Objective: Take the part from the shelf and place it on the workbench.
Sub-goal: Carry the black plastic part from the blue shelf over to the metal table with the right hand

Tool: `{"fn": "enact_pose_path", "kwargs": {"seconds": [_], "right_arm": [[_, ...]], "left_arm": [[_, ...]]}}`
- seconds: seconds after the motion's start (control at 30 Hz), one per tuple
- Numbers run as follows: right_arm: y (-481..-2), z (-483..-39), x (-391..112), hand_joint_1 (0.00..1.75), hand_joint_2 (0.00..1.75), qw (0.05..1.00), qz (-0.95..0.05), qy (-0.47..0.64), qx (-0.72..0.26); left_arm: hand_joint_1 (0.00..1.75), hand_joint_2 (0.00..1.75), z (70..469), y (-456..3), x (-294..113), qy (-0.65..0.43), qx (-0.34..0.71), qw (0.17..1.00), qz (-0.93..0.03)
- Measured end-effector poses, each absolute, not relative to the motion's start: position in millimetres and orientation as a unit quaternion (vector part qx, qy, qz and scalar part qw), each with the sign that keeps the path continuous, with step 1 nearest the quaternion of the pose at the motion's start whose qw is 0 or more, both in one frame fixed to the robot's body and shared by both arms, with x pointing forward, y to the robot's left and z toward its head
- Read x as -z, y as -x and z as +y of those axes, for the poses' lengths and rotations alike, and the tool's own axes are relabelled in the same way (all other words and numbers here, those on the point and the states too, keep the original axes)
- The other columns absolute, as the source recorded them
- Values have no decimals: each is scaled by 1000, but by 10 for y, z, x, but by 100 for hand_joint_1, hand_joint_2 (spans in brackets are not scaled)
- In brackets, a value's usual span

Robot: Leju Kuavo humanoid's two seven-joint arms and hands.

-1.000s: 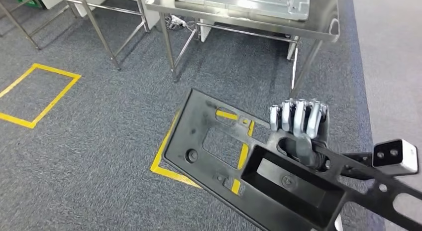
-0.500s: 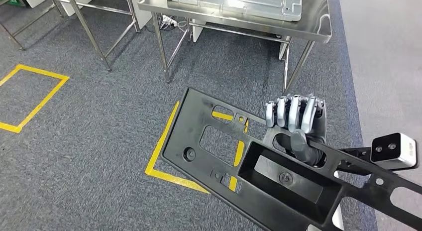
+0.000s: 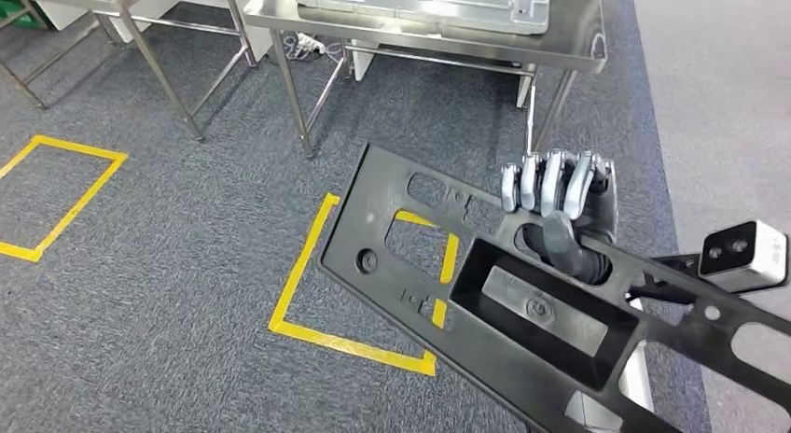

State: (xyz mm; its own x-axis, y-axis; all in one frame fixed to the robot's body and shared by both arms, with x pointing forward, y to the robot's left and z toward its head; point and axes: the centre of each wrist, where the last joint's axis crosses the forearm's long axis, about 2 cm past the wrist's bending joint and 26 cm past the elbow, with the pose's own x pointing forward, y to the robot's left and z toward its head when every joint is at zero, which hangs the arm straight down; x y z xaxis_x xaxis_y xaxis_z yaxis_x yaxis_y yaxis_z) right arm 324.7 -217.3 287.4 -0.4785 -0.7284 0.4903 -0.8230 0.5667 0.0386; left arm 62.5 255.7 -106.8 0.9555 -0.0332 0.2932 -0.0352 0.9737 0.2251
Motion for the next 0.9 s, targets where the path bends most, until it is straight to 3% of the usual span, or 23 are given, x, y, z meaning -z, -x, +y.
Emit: {"fn": "enact_pose_path", "kwargs": {"seconds": [0.53,0.9], "right_arm": [[-3498,-2437,-3013,154,175,238,-862,-435,-105],[-3888,-2808,-3155,154,175,297,-871,-377,-107]], "left_arm": [[0,175,2521,-624,1066,-112,7,982,-153],[0,175,2498,-646,1061,-106,15,982,-155]]}}
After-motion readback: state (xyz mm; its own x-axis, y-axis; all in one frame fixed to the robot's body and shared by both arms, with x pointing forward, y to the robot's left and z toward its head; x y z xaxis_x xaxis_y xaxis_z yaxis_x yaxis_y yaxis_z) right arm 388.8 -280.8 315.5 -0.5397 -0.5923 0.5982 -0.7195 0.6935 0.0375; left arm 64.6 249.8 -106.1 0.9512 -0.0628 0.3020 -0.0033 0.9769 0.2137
